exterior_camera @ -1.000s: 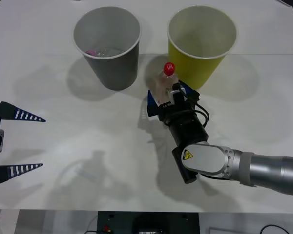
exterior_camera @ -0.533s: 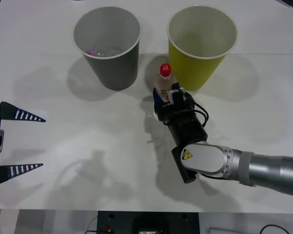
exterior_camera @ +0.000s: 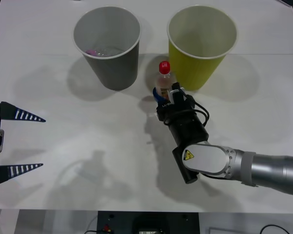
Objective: Put the can into the green bin and the plastic bottle into the gray bin
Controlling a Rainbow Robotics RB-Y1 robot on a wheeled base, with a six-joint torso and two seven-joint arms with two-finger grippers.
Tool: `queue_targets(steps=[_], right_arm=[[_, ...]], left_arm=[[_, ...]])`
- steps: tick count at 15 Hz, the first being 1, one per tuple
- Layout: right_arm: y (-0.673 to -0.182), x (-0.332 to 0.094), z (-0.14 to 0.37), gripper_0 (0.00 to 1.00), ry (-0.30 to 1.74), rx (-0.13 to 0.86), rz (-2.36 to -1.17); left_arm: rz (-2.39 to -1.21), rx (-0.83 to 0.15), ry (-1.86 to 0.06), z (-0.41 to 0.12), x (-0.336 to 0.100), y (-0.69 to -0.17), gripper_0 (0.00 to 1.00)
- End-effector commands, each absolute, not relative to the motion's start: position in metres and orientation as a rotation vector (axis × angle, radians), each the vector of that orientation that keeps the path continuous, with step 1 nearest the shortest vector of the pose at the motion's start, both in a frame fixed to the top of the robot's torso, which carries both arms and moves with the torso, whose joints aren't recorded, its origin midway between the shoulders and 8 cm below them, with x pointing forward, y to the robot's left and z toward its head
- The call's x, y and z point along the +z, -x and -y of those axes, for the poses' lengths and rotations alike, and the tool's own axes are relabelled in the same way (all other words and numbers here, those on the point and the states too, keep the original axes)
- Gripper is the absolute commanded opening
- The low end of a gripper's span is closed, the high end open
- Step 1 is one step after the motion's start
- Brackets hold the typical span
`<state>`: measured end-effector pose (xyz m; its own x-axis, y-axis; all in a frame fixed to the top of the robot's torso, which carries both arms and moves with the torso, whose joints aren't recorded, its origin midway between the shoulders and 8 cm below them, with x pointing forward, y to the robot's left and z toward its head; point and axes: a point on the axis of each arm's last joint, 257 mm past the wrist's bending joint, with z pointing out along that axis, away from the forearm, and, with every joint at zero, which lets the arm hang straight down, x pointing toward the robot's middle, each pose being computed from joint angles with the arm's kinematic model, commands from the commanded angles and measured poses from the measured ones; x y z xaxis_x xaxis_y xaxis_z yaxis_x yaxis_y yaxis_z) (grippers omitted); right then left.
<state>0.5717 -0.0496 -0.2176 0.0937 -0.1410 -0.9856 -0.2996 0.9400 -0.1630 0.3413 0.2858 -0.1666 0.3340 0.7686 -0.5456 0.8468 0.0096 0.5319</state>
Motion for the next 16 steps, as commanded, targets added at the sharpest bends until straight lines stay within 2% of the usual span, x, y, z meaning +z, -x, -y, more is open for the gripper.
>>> queue_targets(steps=[1,10,16], right_arm=[[-0.56,-0.211,0.046,0.0,0.426,0.157,-1.476],[-0.492,-0.209,0.049,0.0,0.848,0.27,-1.465],[-0.473,-0.2,0.082,0.0,1.148,0.297,-1.503]], left_arm=[[-1.444,-0.118,-1.762,-0.286,-0.167,-0.341,1.0],[-1.444,-0.118,-1.762,-0.286,-0.167,-0.341,1.0],[-1.444,-0.118,-1.762,-0.286,-0.167,-0.341,1.0]])
